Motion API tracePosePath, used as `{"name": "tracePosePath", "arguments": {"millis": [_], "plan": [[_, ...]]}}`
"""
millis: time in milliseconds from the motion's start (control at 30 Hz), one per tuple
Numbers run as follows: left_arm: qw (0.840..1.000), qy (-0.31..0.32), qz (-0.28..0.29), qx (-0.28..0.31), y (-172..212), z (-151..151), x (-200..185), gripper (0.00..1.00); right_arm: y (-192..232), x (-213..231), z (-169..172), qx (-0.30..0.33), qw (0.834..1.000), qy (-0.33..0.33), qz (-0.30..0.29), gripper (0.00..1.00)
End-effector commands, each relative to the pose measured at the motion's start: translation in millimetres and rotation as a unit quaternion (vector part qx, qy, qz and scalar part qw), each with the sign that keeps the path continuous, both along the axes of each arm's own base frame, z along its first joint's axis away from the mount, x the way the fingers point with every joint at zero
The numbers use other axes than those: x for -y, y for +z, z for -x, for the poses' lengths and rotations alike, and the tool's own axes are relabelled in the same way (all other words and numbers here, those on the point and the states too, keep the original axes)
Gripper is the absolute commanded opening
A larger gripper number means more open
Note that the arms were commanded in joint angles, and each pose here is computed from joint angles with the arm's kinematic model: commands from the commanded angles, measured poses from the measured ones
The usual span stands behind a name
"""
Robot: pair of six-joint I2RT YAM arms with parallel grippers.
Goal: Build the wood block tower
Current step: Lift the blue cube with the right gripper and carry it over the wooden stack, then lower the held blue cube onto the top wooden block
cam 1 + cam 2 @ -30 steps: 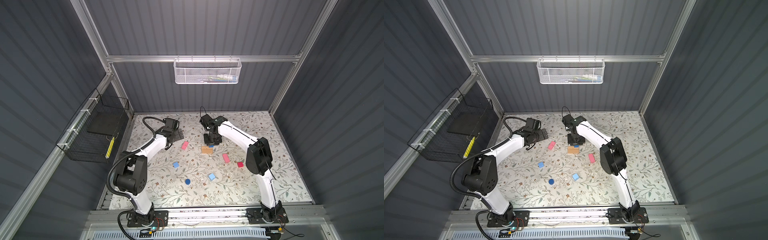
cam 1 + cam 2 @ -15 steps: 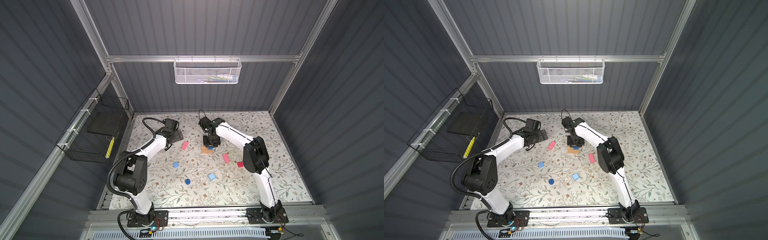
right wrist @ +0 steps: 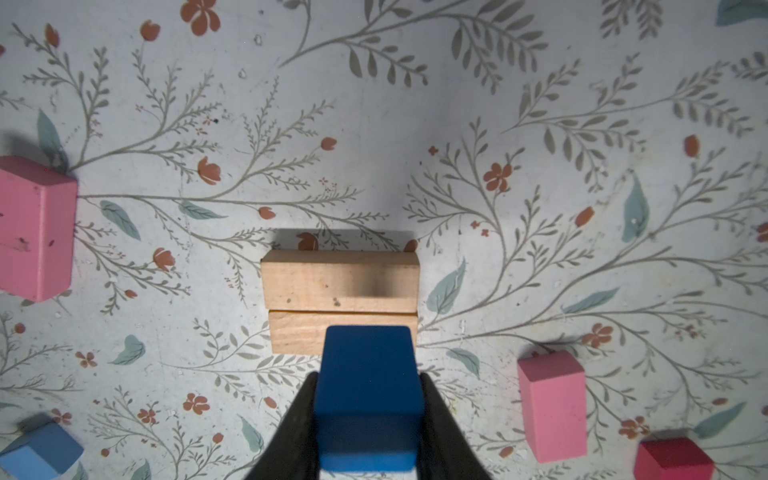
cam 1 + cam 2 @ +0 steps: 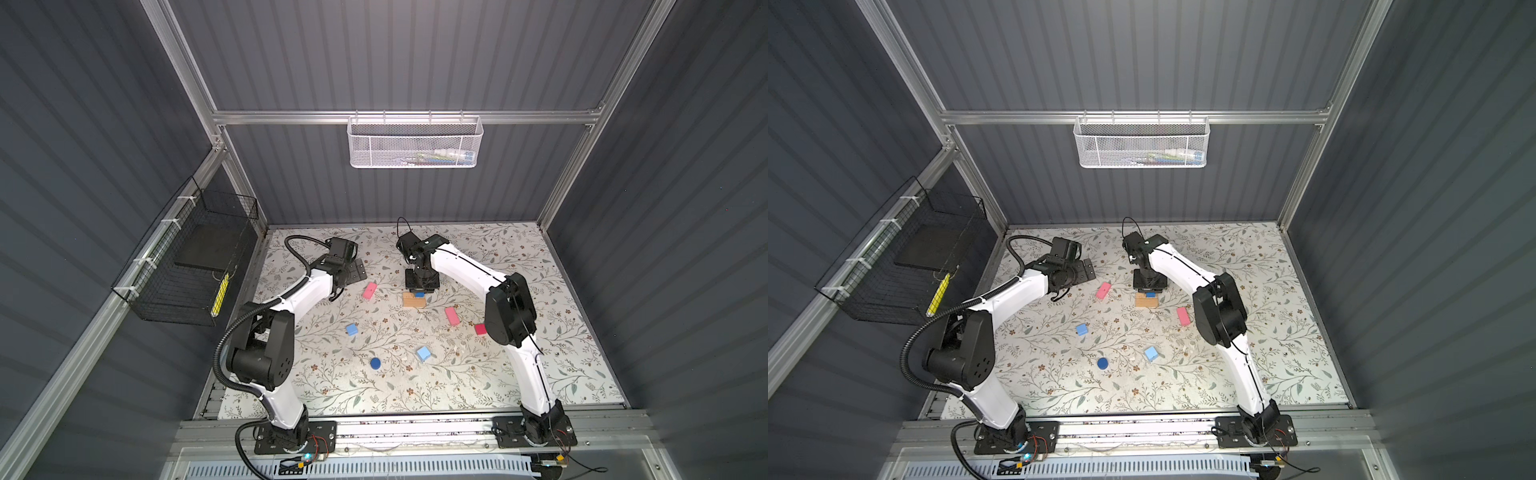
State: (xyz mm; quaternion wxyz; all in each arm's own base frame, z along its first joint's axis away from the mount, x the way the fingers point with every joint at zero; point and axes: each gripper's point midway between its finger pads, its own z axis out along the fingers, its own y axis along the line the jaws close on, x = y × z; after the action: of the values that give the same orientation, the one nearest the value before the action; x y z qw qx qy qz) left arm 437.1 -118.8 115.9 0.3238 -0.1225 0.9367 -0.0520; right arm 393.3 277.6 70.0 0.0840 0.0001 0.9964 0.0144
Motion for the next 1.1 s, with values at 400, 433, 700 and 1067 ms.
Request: {"name": "tracePosePath", "arguments": {"millis": [400,433,700,1067], "plan": [[1.0,0.0,0.002,-0.002,3.3,4.9,-4.6,1.0,-14.1,7.2,-2.2,-0.012,0.999,-0.023,0.019,0.0],[1.0,-0.001,0.002,-0.003,3.0,5.1,-4.5,1.0,-15.5,7.1,-2.0,-0.013,0.999,-0.023,0.019,0.0],[1.0,0.0,0.0,-0.003,2.1,5.2,-5.1,1.0,-18.2,8.3,-3.7,-0.012,0.999,-0.027,0.021,0.0],[1.0,0.001,0.001,-0.003,2.2,5.1,-5.4,1.0,-21.7,6.9,-4.1,-0.016,0.999,-0.028,0.017,0.0]]}}
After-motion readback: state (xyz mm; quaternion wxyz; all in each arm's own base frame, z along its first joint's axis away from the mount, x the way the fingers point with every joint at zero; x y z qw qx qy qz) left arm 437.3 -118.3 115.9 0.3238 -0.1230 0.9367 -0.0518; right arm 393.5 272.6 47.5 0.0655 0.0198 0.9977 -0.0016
